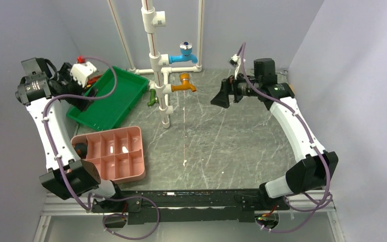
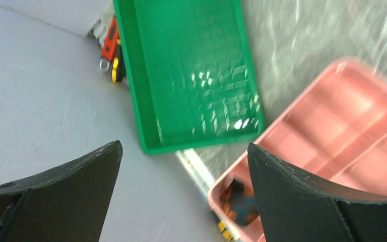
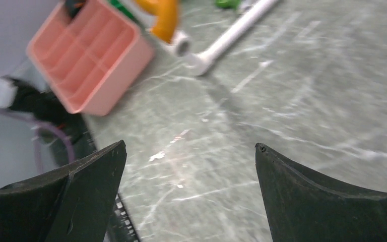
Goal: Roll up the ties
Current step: Reset both arms
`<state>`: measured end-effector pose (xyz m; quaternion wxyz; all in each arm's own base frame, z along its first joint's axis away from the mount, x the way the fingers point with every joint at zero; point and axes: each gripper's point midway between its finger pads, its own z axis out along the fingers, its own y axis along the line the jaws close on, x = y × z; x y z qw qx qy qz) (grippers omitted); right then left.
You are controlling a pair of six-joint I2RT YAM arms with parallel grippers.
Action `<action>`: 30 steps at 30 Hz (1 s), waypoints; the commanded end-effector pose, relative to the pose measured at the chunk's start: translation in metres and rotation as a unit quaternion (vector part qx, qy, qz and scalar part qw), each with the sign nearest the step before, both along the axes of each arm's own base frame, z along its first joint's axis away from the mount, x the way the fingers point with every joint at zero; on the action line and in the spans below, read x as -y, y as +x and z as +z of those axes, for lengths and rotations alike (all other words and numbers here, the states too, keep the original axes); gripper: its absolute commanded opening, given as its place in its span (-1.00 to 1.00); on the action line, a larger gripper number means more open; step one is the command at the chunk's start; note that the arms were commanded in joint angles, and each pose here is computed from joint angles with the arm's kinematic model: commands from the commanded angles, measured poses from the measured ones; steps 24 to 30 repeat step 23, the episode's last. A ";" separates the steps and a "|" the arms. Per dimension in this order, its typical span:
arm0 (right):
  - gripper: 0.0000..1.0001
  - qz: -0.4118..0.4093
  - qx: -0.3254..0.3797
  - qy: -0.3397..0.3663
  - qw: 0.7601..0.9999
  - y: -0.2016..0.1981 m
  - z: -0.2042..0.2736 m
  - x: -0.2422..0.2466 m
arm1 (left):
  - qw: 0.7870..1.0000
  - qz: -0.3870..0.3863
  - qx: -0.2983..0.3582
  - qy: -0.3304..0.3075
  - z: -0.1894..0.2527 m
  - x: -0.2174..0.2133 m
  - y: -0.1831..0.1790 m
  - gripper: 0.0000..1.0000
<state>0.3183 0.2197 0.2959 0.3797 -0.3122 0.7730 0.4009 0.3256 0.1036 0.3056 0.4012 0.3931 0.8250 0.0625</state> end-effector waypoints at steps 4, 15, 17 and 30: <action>1.00 -0.211 0.101 -0.069 0.970 0.056 0.015 0.109 | 0.957 0.118 0.078 -0.254 0.062 0.061 0.052 0.99; 0.99 -0.382 -0.068 -0.126 0.913 0.095 -0.070 0.271 | 0.914 0.293 0.016 -0.279 -0.016 0.043 0.060 0.99; 1.00 -0.396 -0.070 -0.128 0.907 0.098 -0.073 0.285 | 0.915 0.292 0.007 -0.276 -0.021 0.043 0.059 0.99; 1.00 -0.408 -0.065 -0.128 0.902 0.107 -0.067 0.300 | 0.917 0.293 0.011 -0.269 -0.015 0.039 0.066 0.99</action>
